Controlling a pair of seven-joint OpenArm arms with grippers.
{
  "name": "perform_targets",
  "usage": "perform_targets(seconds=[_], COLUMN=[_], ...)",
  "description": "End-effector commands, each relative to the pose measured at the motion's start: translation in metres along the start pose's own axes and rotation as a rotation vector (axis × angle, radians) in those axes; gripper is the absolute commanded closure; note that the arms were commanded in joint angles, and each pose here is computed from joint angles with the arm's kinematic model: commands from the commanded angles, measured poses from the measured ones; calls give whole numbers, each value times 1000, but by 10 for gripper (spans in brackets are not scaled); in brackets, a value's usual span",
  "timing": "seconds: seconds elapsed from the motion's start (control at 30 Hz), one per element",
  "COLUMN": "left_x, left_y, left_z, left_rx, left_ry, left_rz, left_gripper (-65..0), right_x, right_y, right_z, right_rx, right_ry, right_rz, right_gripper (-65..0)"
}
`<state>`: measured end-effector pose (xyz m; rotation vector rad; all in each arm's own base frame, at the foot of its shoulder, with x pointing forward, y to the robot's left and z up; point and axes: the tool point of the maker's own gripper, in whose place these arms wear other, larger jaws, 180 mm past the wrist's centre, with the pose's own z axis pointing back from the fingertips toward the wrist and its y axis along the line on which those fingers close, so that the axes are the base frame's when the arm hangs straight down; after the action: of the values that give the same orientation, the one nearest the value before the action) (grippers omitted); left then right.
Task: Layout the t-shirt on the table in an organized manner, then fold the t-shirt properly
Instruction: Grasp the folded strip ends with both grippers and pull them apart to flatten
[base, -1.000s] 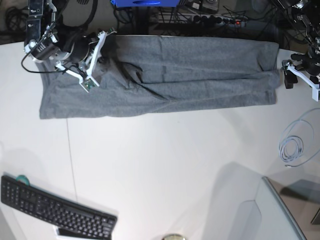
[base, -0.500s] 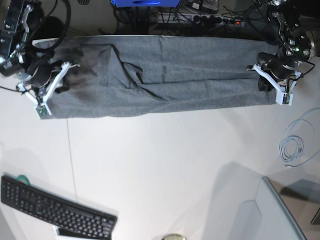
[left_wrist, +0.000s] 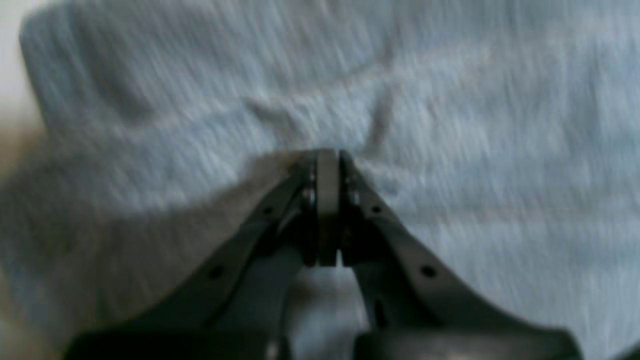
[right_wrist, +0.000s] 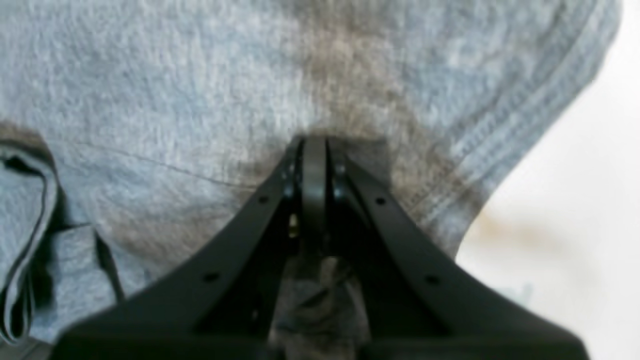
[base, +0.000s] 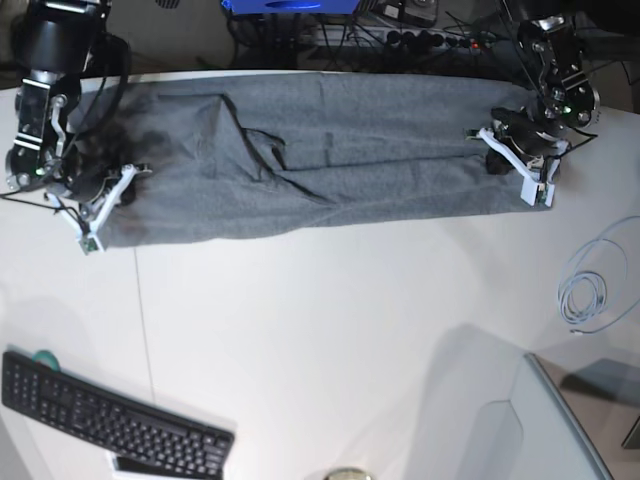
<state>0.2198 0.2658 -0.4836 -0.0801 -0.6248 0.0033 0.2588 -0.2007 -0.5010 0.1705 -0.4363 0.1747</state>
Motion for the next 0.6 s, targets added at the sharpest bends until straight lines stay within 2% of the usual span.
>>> perform_targets(seconds=[0.0,0.17,0.3,0.43,0.57], left_x=[2,24,57,74,86], left_y=[10,13,10,-14,-24], left_z=[-1,-21,-31,-50,-60], left_rx=[21,4,-9,-36,-17], left_ry=[10,-11,-59,-33,-67], left_rz=[-3,39,46,-74,-94], left_gripper=[0,0,0,0,0], right_x=[2,19,28,29,19], right_y=[-7,-19,-41,-49,-47], right_z=[-2,-18,-21,-18,-19], right_rx=[-23,-6,-90,-111,-108], right_ry=[17,9,-21,-25,-9], right_rz=[10,-41,-130,-134,-140], right_gripper=[-8,-8,-8,-8,-8])
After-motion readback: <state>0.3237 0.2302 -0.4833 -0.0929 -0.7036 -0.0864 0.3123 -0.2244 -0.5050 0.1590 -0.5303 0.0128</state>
